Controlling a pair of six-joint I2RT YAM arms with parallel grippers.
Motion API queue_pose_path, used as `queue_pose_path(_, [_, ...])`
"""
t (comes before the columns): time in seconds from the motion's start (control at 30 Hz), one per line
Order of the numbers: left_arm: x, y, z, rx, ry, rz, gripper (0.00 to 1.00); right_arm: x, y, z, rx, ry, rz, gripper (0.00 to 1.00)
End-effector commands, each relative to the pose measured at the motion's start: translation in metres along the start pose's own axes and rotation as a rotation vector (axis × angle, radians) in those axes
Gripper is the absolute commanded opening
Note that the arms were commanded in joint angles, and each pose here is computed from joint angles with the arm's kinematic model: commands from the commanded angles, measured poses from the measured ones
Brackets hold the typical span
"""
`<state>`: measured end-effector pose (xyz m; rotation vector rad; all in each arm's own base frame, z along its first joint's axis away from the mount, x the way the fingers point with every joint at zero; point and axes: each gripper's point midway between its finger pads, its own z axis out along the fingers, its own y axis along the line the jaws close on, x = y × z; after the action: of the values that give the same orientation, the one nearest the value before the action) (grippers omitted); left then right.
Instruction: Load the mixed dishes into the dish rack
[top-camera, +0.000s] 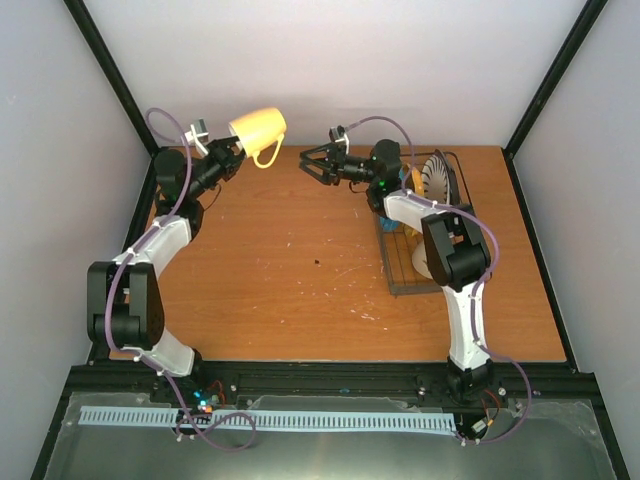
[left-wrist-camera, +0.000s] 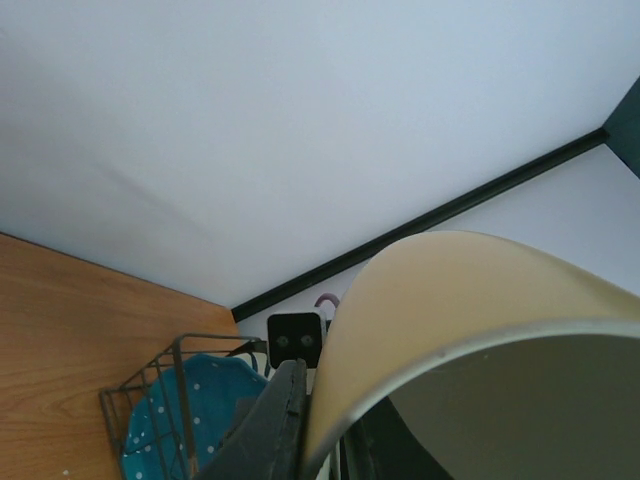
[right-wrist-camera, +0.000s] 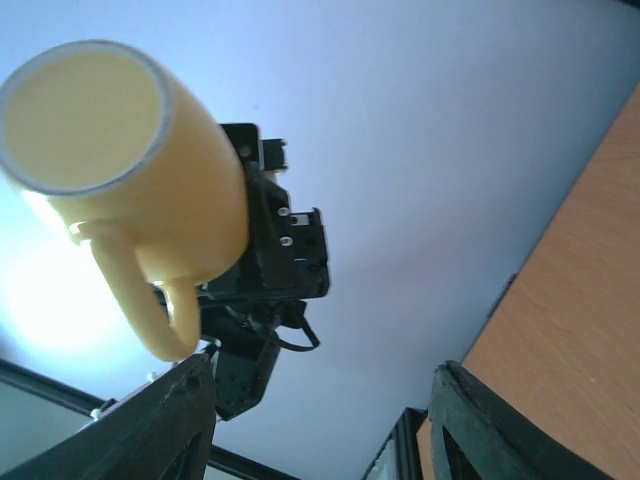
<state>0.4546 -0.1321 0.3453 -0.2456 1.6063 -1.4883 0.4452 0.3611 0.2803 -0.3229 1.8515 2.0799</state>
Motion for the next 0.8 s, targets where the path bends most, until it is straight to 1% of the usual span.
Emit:
queue_pose_path(0.0, [-0.015,-0.032,-0.006,0.039,-0.079,0.098,0.01,-0.002,0.052,0.009,-0.147,0.016,-0.072,0.58])
queue_pose_path(0.27, [-0.016,-0.021,-0.001,0.005,-0.076,0.079,0.01,0.004,0.068,0.023,-0.188,0.053,-0.089,0.57])
queue_pose_path(0.6, [-0.018,-0.025,0.005,0.022,-0.072,0.078,0.01,0.008,0.056,0.039,-0.168,0.089,-0.081,0.57])
queue_pose_path(0.77, [-0.019,-0.028,0.006,0.018,-0.065,0.107,0.01,0.007,0.053,0.05,-0.154,0.116,-0.097,0.57])
